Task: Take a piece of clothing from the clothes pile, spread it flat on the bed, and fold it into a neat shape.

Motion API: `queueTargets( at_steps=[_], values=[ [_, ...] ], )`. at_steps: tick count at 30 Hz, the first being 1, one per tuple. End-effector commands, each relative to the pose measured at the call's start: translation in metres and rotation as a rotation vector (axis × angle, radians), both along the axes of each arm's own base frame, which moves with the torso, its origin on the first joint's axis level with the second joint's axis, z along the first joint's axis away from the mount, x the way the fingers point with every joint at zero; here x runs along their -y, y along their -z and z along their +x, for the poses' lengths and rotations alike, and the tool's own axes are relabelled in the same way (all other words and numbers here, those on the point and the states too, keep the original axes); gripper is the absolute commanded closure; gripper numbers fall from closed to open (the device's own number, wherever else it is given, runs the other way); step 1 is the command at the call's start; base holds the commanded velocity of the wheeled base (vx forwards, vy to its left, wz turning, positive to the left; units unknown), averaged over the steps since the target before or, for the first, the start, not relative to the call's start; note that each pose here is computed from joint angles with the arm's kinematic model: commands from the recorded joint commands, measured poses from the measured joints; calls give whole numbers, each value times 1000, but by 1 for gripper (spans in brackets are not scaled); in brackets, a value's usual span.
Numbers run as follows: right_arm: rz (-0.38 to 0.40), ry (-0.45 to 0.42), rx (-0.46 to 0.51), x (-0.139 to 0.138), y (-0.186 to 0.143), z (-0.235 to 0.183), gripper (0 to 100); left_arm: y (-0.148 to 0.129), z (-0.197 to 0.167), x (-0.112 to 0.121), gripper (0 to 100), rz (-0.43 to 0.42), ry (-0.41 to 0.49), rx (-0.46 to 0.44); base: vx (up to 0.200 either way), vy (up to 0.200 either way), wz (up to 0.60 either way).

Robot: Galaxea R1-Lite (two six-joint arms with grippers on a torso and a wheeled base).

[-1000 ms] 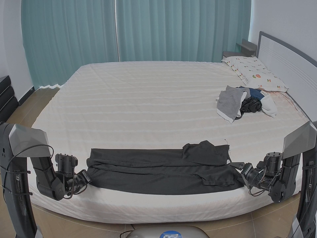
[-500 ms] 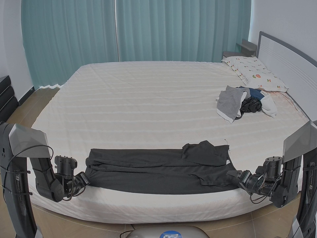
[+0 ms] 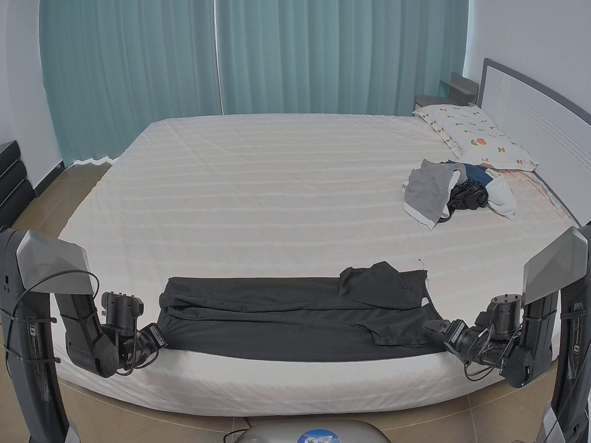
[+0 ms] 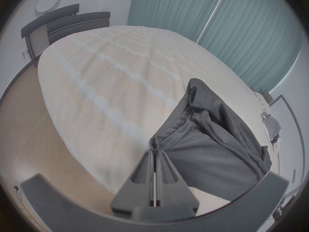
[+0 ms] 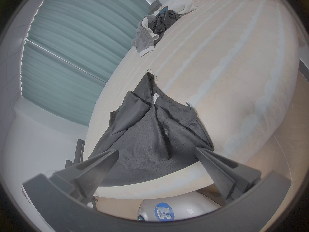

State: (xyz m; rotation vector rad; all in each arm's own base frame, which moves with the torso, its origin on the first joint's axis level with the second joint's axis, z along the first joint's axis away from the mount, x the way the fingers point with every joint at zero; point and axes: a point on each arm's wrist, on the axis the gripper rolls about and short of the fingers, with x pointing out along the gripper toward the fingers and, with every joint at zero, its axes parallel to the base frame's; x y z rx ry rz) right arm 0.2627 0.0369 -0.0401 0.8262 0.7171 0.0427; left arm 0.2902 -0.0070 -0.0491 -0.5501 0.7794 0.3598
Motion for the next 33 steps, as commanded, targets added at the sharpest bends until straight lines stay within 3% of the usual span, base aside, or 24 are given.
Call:
queueTargets(
  at_steps=[1, 24, 25, 33],
  values=[
    [1, 5, 7, 1, 0, 1, 0, 0, -2, 0, 100, 2, 2, -7, 0, 0, 0],
    [6, 33, 48, 9, -7, 7, 0, -2, -14, -1, 100, 50, 50, -62, 0, 0, 0],
    [7, 34, 49, 9, -7, 8, 0, -3, -14, -1, 0, 53, 54, -54, 0, 0, 0],
    [7, 36, 49, 9, -7, 8, 0, -27, -8, -16, 0, 58, 11, 33, 0, 0, 0]
  ],
)
